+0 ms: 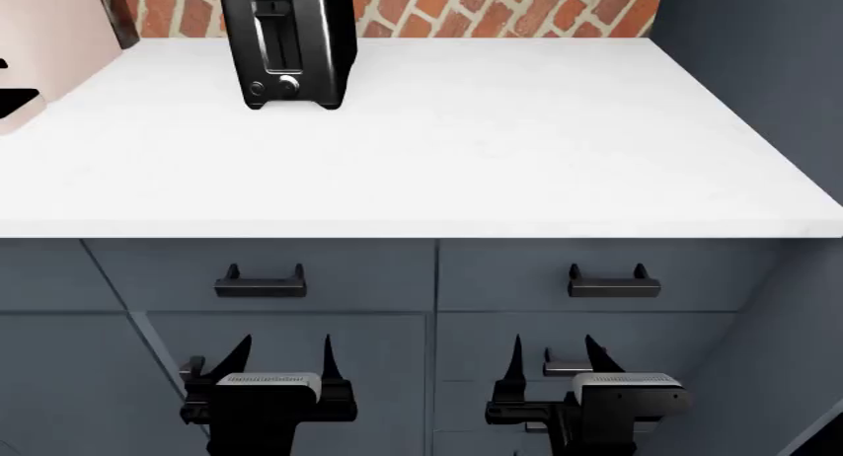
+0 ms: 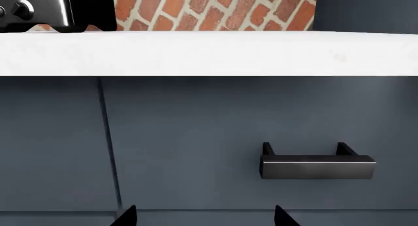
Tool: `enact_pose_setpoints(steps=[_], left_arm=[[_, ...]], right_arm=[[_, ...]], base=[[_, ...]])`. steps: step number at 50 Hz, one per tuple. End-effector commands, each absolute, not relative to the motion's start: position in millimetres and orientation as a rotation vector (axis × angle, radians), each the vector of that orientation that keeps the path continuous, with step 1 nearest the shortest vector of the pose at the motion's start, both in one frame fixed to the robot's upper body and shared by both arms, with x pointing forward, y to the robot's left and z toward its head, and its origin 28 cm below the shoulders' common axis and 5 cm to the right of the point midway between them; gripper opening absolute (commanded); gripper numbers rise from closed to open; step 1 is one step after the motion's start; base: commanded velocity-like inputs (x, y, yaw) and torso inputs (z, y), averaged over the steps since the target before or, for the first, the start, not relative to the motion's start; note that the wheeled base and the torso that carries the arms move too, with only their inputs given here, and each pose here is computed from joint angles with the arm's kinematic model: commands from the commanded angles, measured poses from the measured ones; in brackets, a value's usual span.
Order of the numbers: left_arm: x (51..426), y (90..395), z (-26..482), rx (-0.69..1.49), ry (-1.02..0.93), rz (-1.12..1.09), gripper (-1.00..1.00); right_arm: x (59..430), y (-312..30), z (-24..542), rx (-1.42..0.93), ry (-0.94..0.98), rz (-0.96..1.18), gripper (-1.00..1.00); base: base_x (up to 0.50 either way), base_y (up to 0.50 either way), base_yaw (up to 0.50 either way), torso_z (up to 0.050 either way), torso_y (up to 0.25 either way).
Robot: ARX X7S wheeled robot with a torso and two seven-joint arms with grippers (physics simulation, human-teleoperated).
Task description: Push down the lever of the toaster to turn it on.
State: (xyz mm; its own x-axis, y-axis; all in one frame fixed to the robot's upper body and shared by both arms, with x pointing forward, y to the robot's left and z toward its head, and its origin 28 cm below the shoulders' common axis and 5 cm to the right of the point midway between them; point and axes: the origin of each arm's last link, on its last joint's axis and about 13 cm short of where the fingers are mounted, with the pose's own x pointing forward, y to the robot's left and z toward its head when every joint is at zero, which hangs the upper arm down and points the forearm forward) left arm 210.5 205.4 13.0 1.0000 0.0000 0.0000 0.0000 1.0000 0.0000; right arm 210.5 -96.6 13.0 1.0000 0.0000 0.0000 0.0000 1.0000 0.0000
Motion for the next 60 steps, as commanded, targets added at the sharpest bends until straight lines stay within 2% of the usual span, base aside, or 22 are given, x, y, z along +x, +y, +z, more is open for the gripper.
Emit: enact_pose_setpoints(steps=[1, 16, 32, 38, 44, 54, 60], left_arm=[[210.4, 205.2, 12.9, -0.002, 0.001, -0.001, 1.00], [210.3, 207.0, 49.1, 0.018, -0.036, -0.051, 1.00], [249.4, 231.8, 160.9, 0.002, -0.067, -0.163, 1.00], [277.8, 238.8, 199.6, 0.008, -0.096, -0.178, 1.00], [291.2, 240.9, 212.7, -0.012, -0.088, -0.176, 1.00], [291.0, 240.1, 213.1, -0.021, -0.090, -0.171, 1.00], [290.9, 239.2, 211.1, -0.027, -0.088, -0.174, 1.00]], right_arm=[[210.5, -95.6, 12.8, -0.003, -0.001, 0.002, 1.00], [218.9, -95.5, 38.3, -0.005, -0.049, 0.012, 1.00], [267.0, -113.9, 124.5, -0.006, -0.105, 0.040, 1.00], [289.9, -124.6, 163.1, -0.029, -0.146, 0.033, 1.00], [303.7, -129.4, 182.6, -0.041, -0.151, 0.033, 1.00], [304.7, -131.1, 180.7, -0.052, -0.129, 0.041, 1.00], [303.8, -130.8, 178.6, -0.061, -0.127, 0.046, 1.00]], base=[[0.00, 0.00, 0.00, 0.000, 0.000], [0.00, 0.00, 0.00, 0.043, 0.005], [0.00, 0.00, 0.00, 0.050, 0.008], [0.00, 0.00, 0.00, 0.050, 0.007], [0.00, 0.00, 0.00, 0.047, 0.006], [0.00, 0.02, 0.00, 0.001, 0.000], [0.00, 0.42, 0.00, 0.000, 0.000]])
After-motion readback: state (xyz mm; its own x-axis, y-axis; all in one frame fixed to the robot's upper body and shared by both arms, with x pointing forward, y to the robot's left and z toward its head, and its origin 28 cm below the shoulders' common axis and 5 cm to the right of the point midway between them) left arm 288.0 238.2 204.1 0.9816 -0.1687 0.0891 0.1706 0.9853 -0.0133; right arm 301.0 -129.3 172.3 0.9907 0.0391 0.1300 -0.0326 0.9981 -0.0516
